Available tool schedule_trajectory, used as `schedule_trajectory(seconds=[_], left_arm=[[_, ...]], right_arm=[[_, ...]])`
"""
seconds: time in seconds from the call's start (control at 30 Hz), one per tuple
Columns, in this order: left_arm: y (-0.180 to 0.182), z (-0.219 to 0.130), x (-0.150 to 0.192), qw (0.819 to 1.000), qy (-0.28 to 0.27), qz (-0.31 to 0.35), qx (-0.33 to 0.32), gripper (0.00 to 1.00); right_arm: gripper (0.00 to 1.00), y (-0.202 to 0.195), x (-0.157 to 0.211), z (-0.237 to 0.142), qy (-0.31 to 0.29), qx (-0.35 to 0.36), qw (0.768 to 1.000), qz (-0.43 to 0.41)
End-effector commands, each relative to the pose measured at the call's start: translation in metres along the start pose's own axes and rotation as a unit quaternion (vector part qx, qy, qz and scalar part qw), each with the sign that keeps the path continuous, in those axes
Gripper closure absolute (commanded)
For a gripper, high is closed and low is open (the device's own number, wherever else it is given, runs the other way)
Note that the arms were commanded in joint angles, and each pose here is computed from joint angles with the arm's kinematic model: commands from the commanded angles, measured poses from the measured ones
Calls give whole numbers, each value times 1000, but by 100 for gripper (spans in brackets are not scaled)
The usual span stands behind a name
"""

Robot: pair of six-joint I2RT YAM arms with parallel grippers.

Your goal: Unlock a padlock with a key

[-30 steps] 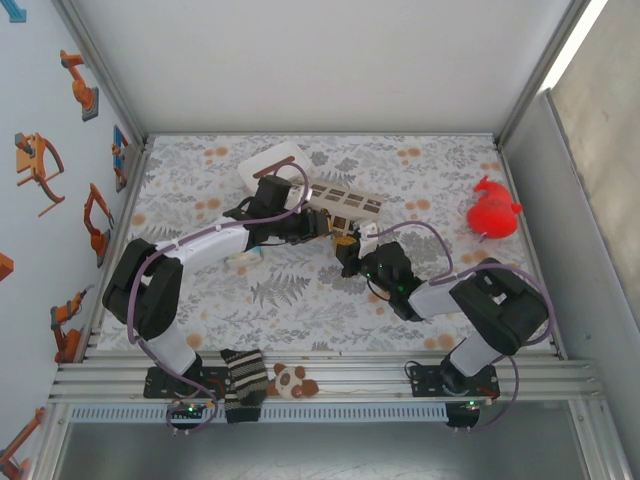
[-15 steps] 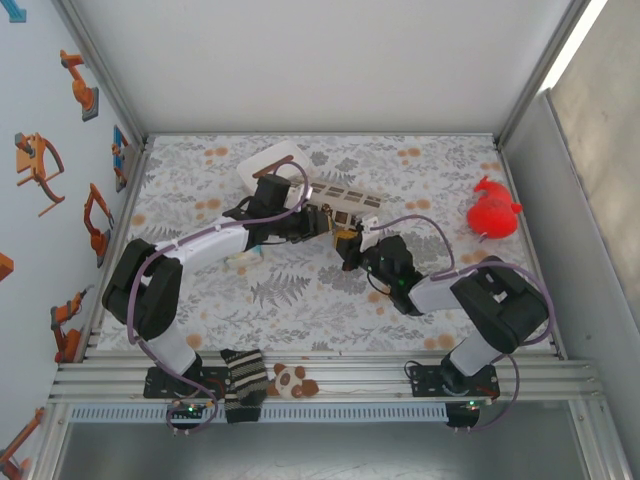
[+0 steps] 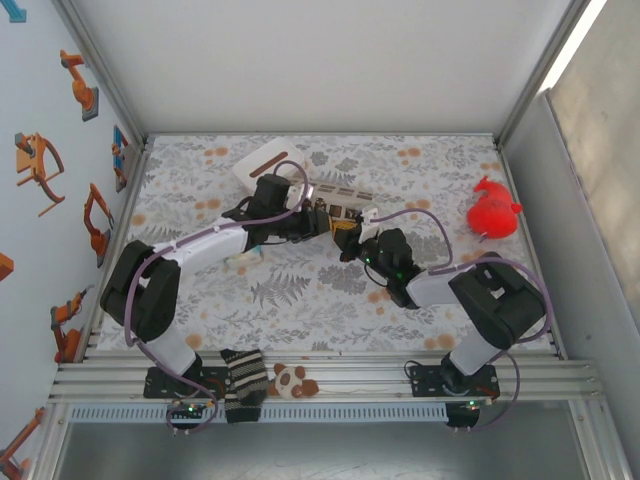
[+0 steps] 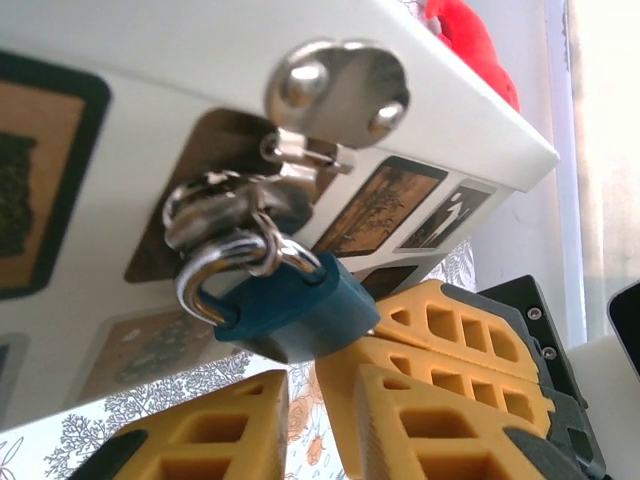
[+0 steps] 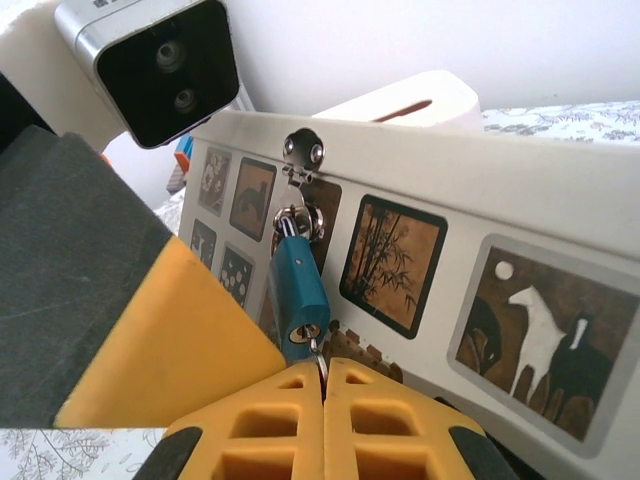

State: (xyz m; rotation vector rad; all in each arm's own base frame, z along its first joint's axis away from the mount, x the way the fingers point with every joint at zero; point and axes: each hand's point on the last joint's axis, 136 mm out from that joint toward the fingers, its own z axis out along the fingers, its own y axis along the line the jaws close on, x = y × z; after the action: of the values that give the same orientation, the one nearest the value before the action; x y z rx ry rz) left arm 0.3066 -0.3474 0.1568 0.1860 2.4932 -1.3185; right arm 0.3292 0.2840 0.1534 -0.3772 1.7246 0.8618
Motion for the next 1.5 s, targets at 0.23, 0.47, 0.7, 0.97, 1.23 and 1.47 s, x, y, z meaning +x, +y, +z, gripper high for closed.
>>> schedule_trajectory(seconds=[0.23,0.47,0.7,0.97,1.23,1.47], left_arm=[[-5,-75,-8,999,-54,1,0,58],[31,-103,-12,995,-88,-50,-17,56],[51,-103,-3,990,-101,-95,-18,49],[83,-105,13,962,-182,-203,22,47],[86,-115,23,946,-213,-239,52,46],[96,-101,44,944,-192,-265,46,47]], right_arm=[[100,9,7,11,-15,-31,999,34],[100,10,15,16,-8,-33,998,54],[100,18,36,15,13,-17,996,83],[100,26,74,7,50,38,989,132],[100,38,99,2,61,60,983,164],[100,45,112,0,74,71,980,171]])
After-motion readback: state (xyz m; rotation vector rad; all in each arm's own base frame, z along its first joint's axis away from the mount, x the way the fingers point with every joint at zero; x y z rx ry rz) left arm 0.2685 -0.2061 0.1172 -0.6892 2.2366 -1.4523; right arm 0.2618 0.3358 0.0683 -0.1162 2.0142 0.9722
